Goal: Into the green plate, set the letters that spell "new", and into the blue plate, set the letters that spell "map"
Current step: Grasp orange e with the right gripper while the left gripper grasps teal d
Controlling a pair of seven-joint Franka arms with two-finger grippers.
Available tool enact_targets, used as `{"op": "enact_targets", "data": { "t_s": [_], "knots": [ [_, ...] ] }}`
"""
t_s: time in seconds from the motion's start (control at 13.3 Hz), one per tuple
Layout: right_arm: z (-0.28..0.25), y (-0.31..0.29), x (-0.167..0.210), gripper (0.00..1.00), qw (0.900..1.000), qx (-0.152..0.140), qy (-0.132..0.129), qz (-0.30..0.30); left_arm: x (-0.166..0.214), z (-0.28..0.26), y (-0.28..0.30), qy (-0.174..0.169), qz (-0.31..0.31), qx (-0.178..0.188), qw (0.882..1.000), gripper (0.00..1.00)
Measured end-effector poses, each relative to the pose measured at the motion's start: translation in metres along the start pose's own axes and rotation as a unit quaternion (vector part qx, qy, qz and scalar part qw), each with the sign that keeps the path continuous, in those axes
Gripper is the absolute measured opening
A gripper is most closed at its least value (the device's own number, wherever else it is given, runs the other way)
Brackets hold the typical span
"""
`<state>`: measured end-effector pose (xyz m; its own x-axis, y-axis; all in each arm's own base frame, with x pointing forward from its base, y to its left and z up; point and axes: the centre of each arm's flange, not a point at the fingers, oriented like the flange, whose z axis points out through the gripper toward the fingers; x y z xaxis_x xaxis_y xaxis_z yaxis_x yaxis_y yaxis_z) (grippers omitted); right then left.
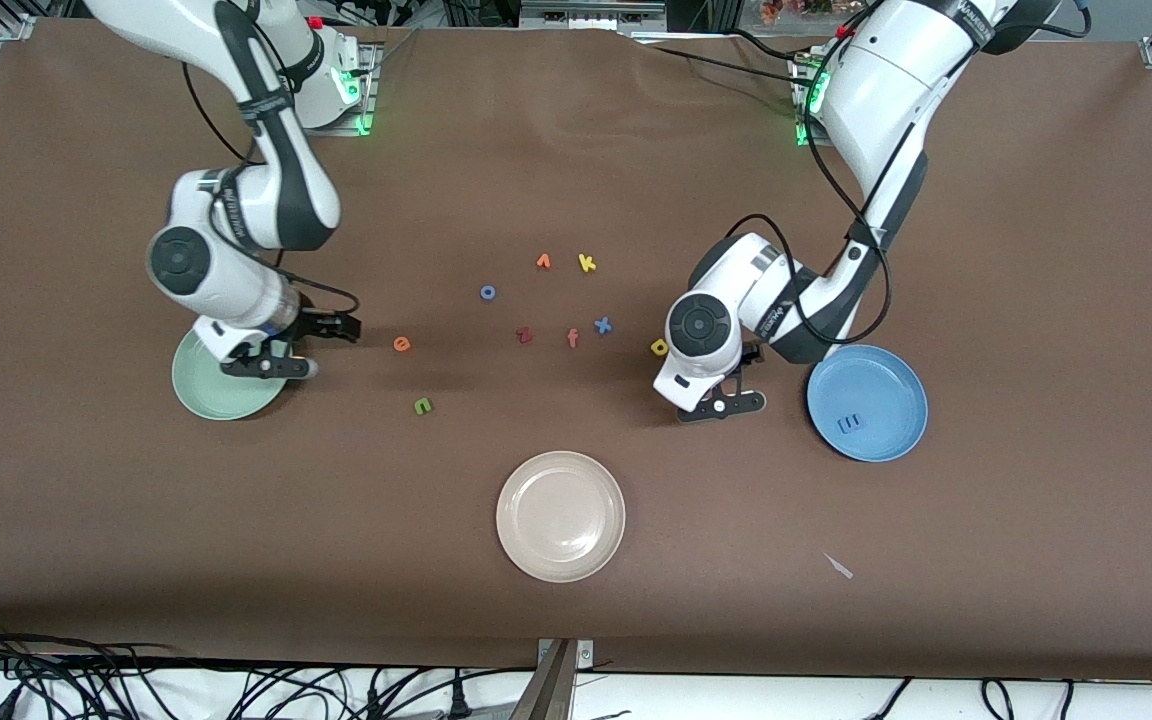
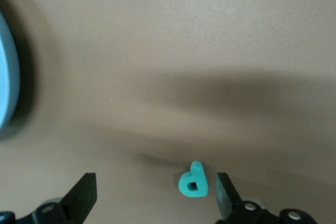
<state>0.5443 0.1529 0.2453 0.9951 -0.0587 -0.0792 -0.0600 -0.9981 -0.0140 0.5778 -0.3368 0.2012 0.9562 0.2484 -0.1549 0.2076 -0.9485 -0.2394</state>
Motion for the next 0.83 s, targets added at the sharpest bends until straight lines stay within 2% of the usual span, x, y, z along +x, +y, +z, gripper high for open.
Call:
{"op": "enact_targets", "data": {
  "t_s": [0.15, 0.23, 0.45, 0.68, 0.75, 0.83],
  "knots": [
    [0.021, -0.030, -0.006, 1.00, 1.000, -0.008, 0.020, 0.011, 0.007, 0.000, -0.005, -0.049, -0.049, -0.051, 0.996, 1.00],
    [0.031, -0.042, -0.010, 1.00, 0.999, -0.010, 0.030, 0.018, 0.012, 0.003, -0.010, -0.061, -0.064, -0.066, 0.994, 1.00],
    [0.052, -0.064, -0.019, 1.00, 0.998, -0.010, 0.043, 0.032, 0.009, 0.024, -0.012, -0.058, -0.073, -0.086, 0.992, 0.97],
    [0.059, -0.066, -0.020, 0.96, 0.998, -0.013, 0.042, 0.033, -0.001, 0.038, -0.007, -0.055, -0.070, -0.091, 0.992, 0.93],
    [0.061, -0.065, -0.021, 0.96, 0.998, -0.014, 0.041, 0.034, -0.001, 0.038, -0.007, -0.055, -0.069, -0.091, 0.992, 0.84],
    [0.062, -0.065, -0.021, 0.89, 0.998, -0.014, 0.040, 0.036, -0.001, 0.037, -0.006, -0.054, -0.069, -0.093, 0.992, 0.72]
  ]
}}
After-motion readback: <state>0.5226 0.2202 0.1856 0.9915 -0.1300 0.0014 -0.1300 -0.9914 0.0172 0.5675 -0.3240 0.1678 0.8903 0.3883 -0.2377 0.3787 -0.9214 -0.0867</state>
